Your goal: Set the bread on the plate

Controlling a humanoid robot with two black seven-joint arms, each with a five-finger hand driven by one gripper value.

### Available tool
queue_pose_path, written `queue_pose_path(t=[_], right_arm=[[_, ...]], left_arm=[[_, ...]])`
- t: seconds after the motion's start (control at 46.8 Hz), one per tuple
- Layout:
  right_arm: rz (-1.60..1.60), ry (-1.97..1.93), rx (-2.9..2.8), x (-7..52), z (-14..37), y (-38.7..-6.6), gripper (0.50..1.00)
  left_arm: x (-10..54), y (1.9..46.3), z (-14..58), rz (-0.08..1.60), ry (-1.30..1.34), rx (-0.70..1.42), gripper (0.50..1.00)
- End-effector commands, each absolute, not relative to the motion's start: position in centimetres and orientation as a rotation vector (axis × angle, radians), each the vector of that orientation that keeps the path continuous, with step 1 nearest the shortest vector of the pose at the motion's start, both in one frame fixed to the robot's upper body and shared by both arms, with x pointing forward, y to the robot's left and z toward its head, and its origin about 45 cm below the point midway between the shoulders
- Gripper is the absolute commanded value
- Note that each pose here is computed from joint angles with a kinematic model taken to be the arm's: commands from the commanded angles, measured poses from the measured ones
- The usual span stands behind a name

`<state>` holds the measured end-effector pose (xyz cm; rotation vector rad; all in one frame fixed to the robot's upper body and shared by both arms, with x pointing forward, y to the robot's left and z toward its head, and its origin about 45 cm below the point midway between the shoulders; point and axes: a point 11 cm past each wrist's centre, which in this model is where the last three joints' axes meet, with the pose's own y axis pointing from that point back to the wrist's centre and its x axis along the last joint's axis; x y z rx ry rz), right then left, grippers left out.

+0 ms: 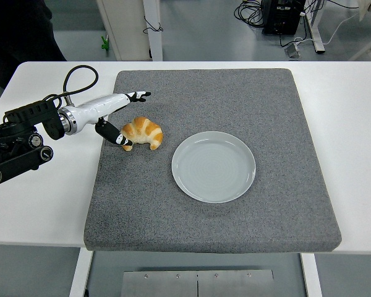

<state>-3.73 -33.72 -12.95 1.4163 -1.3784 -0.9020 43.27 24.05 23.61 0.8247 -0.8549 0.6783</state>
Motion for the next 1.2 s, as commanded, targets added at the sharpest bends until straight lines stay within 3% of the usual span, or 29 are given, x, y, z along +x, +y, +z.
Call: queue_pose_path(t=[0.0, 0.94, 1.09, 1.175], right_arm=[[-0.902, -1.378, 1.416, -3.7, -12.9, -33.7, 1.0], [-0.902, -1.378, 1.416, -3.7, -12.9, -33.7, 1.0], [-0.902, -1.378, 1.416, -3.7, -12.9, -33.7, 1.0], [-0.902, -1.378, 1.416, -3.7, -12.9, -33.7, 1.0]], left_arm=[[43.2, 23.8, 23.4, 0.674, -0.853, 0.822, 0.963], [43.4, 21.7, 21.9, 0.704, -0.847, 0.818, 0.948], [43.7, 21.5, 21.4, 0.71, -0.842, 0.825, 0.93], [43.6, 21.6, 20.7, 0.711, -0.83, 0.834, 0.892]])
